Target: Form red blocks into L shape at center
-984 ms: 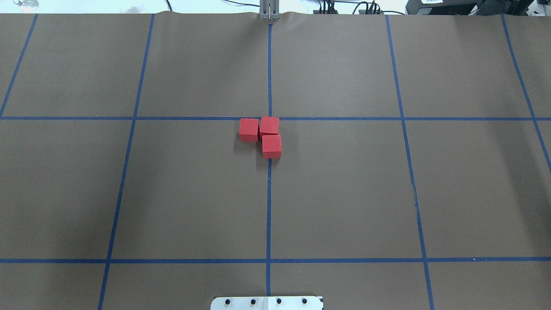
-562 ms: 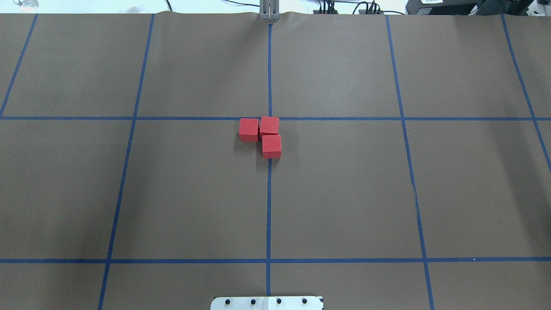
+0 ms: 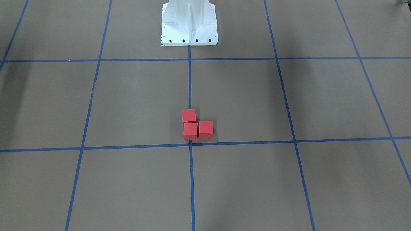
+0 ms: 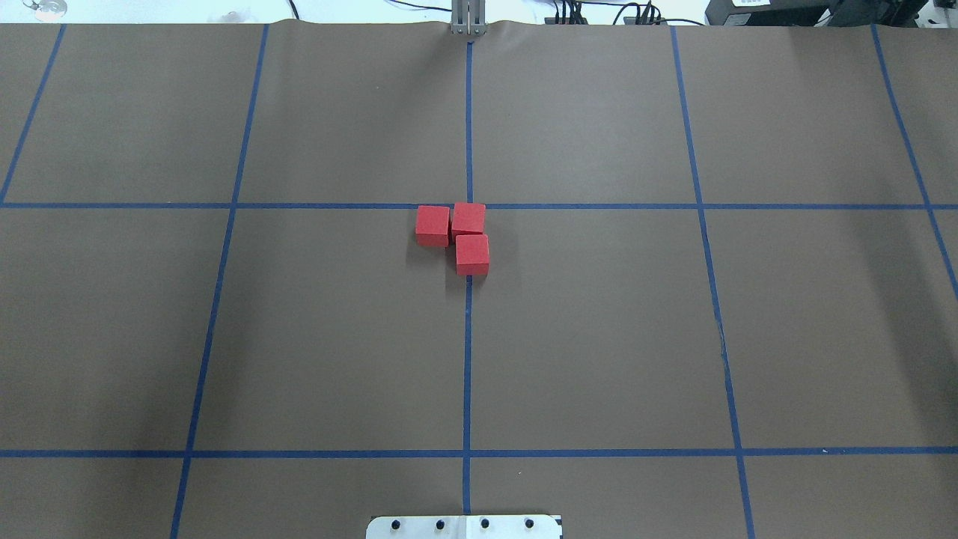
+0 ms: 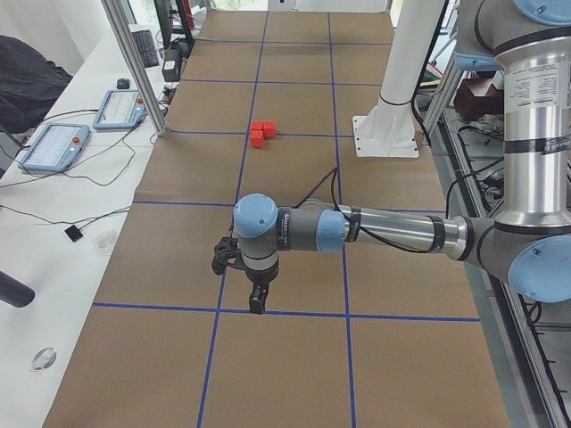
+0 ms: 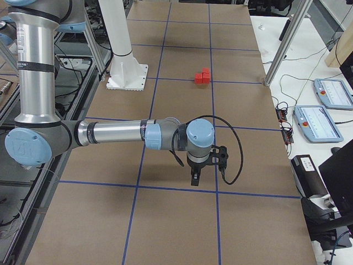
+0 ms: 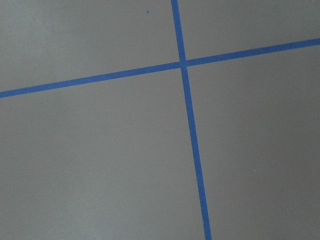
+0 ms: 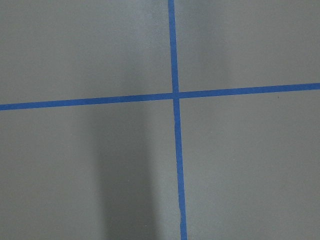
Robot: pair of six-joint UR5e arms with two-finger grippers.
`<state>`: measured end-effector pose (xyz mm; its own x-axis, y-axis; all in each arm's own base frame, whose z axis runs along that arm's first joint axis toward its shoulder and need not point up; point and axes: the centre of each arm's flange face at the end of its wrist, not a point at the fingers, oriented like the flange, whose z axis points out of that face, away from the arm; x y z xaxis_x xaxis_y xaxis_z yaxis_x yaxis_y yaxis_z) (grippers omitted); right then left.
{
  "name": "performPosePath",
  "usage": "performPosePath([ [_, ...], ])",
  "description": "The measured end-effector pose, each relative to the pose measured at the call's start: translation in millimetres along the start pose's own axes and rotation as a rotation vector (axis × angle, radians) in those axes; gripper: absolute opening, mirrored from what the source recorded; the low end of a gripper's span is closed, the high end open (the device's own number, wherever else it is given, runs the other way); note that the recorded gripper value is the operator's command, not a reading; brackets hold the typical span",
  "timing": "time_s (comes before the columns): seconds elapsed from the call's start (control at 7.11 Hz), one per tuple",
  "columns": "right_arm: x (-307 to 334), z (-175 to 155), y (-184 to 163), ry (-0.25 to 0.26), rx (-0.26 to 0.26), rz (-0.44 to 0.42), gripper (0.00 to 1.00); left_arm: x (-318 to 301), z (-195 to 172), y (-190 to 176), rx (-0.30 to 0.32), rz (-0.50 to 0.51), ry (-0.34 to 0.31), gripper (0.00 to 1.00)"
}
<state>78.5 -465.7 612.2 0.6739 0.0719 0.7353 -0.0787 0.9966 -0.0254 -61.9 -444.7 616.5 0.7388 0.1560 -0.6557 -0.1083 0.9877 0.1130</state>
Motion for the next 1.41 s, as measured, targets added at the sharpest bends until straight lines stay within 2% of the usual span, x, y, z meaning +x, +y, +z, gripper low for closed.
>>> performPosePath([
  [1.41, -13, 9, -2, 0.0, -0.015, -0.031, 0.99, -1, 2, -1, 0.0, 0.002, 0.003, 1.0],
])
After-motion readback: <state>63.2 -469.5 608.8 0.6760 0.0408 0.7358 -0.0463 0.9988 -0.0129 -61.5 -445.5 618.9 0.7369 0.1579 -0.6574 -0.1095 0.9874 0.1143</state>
